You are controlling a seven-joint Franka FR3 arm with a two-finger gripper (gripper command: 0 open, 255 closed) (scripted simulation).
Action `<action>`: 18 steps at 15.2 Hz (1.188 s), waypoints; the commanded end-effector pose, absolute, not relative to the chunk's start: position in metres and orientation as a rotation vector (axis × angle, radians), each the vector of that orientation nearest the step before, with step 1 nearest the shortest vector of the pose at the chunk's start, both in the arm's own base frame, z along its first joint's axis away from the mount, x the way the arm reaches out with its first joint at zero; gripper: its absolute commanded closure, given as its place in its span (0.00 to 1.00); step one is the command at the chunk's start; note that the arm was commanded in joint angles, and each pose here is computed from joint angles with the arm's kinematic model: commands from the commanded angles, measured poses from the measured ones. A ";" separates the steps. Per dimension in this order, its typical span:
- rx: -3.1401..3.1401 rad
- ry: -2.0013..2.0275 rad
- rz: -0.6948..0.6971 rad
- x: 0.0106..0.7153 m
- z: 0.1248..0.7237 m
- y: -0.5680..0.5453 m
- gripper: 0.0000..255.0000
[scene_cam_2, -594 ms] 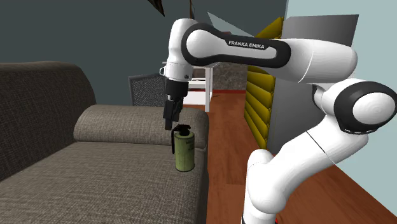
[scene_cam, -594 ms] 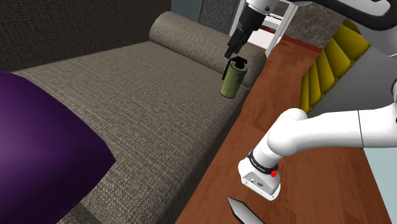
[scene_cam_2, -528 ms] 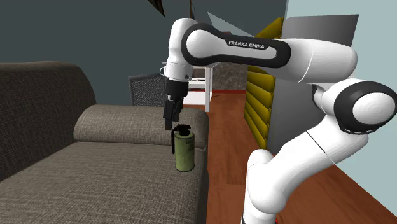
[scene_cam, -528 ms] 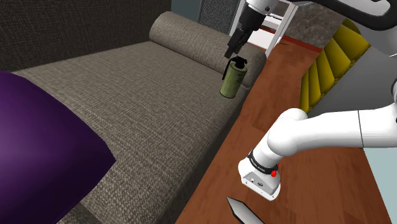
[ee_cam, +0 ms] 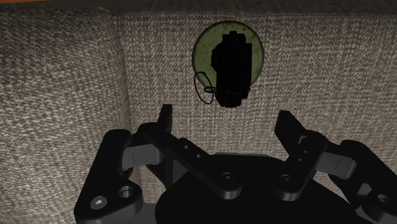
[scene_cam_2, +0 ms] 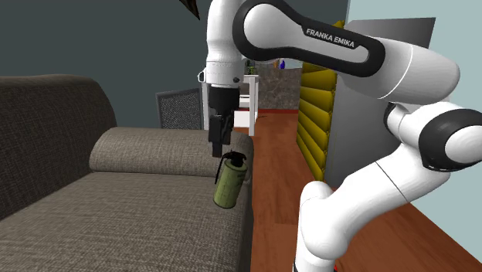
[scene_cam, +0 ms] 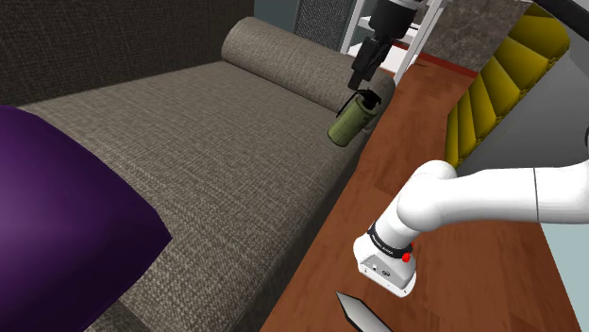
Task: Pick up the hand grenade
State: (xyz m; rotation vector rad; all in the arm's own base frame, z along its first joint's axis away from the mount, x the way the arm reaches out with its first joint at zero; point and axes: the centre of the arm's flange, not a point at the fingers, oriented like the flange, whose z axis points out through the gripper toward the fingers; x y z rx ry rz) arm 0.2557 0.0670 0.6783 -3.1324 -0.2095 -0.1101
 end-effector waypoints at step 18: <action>-3.137 -0.205 -0.097 0.253 0.643 0.070 1.00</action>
